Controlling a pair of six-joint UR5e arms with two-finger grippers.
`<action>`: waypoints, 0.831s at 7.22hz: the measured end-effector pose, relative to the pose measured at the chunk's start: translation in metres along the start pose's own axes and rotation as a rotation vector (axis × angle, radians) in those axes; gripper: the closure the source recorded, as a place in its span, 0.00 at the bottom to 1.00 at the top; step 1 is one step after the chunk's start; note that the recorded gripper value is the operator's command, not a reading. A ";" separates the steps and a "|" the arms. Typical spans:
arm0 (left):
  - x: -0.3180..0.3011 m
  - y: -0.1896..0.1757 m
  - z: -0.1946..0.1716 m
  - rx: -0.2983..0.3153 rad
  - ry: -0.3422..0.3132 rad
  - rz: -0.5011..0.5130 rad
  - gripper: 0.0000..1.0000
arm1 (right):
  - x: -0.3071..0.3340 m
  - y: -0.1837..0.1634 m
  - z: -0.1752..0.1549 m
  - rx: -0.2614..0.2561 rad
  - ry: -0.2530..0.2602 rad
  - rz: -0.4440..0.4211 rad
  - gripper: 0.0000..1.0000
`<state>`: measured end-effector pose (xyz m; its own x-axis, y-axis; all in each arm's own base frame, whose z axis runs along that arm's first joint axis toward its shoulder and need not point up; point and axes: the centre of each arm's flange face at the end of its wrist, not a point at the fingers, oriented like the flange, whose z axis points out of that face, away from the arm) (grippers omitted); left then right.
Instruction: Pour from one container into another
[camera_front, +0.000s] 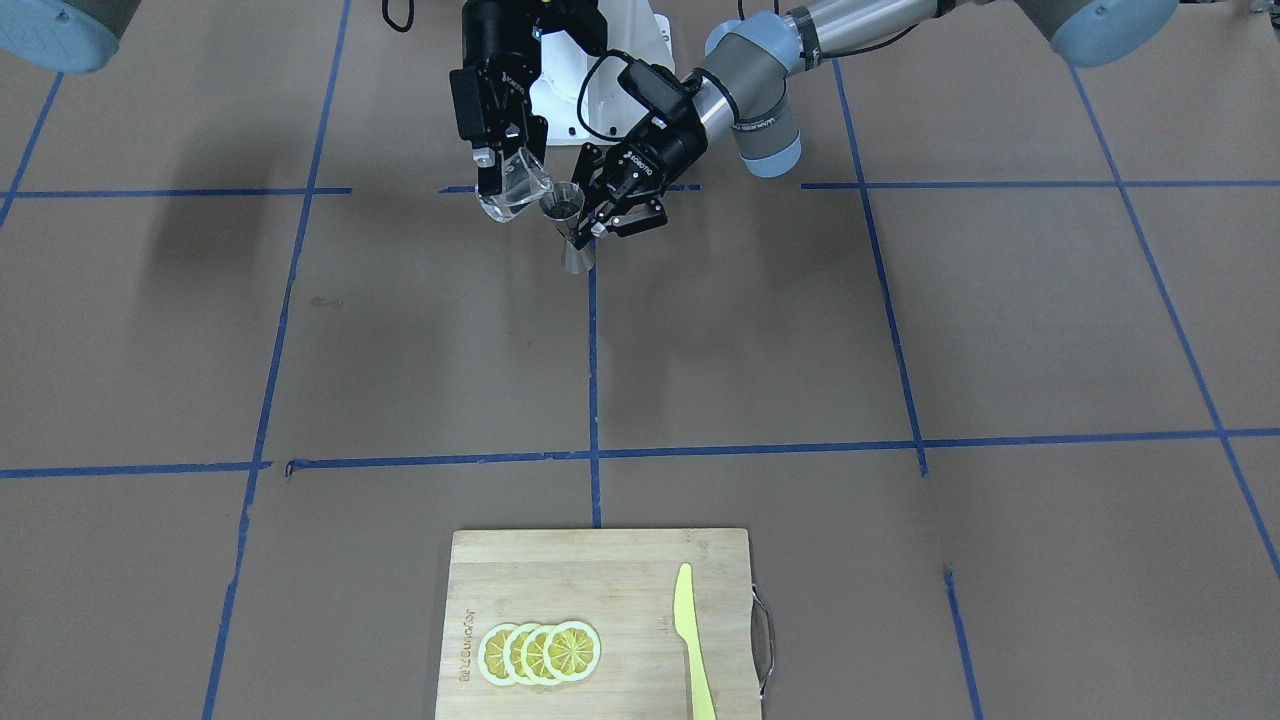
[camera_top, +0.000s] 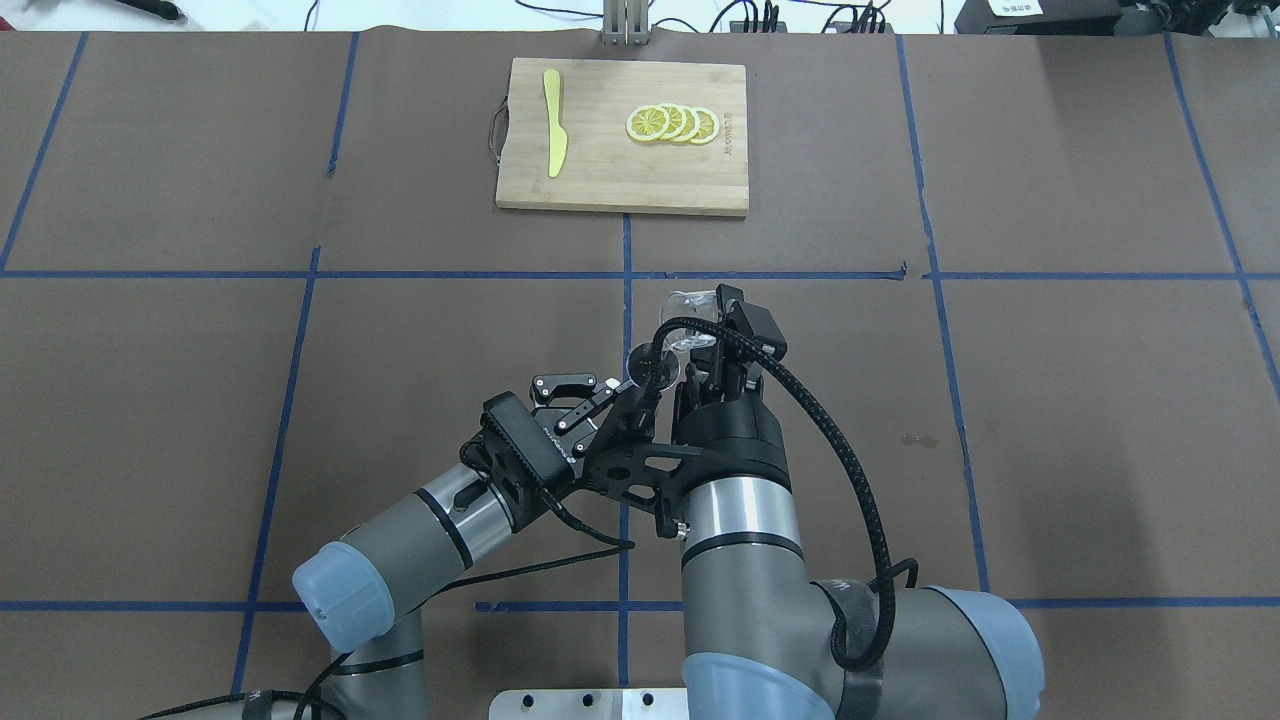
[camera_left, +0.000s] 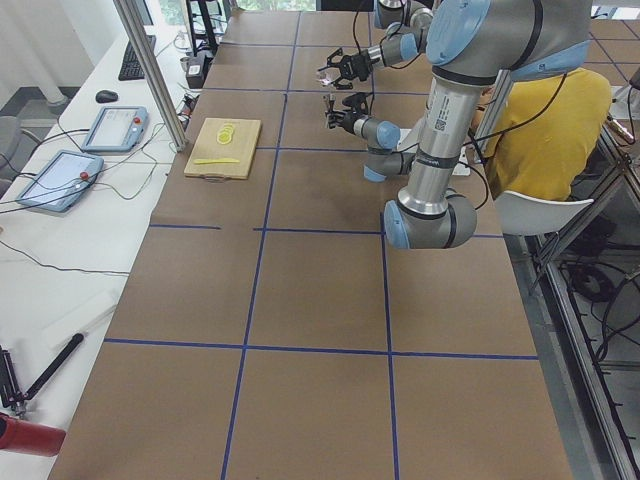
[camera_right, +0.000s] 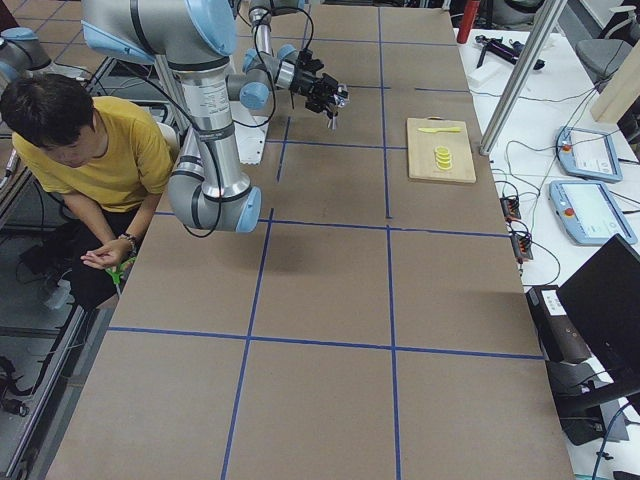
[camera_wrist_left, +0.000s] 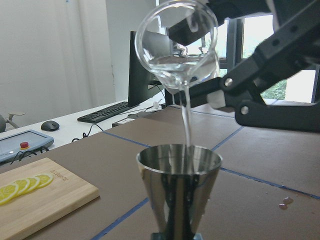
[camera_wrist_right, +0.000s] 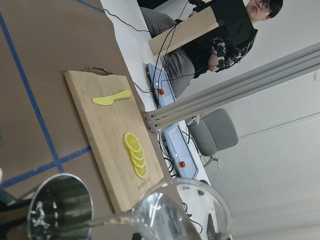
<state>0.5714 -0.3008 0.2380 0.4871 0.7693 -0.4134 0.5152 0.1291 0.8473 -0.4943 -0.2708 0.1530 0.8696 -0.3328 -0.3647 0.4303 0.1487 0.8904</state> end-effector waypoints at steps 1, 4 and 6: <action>0.000 0.000 0.000 0.000 0.000 0.000 1.00 | 0.000 0.000 0.000 0.000 0.001 -0.003 1.00; 0.000 0.000 0.000 0.001 0.001 0.000 1.00 | -0.001 0.000 0.000 0.001 0.000 -0.015 1.00; 0.001 -0.001 0.000 0.002 0.001 -0.001 1.00 | 0.001 -0.002 -0.002 0.005 -0.006 0.006 1.00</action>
<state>0.5713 -0.3006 0.2367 0.4855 0.7700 -0.4140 0.5172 0.1288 0.8461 -0.4941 -0.2698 0.1505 0.8706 -0.3376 -0.3580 0.4240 0.1456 0.8939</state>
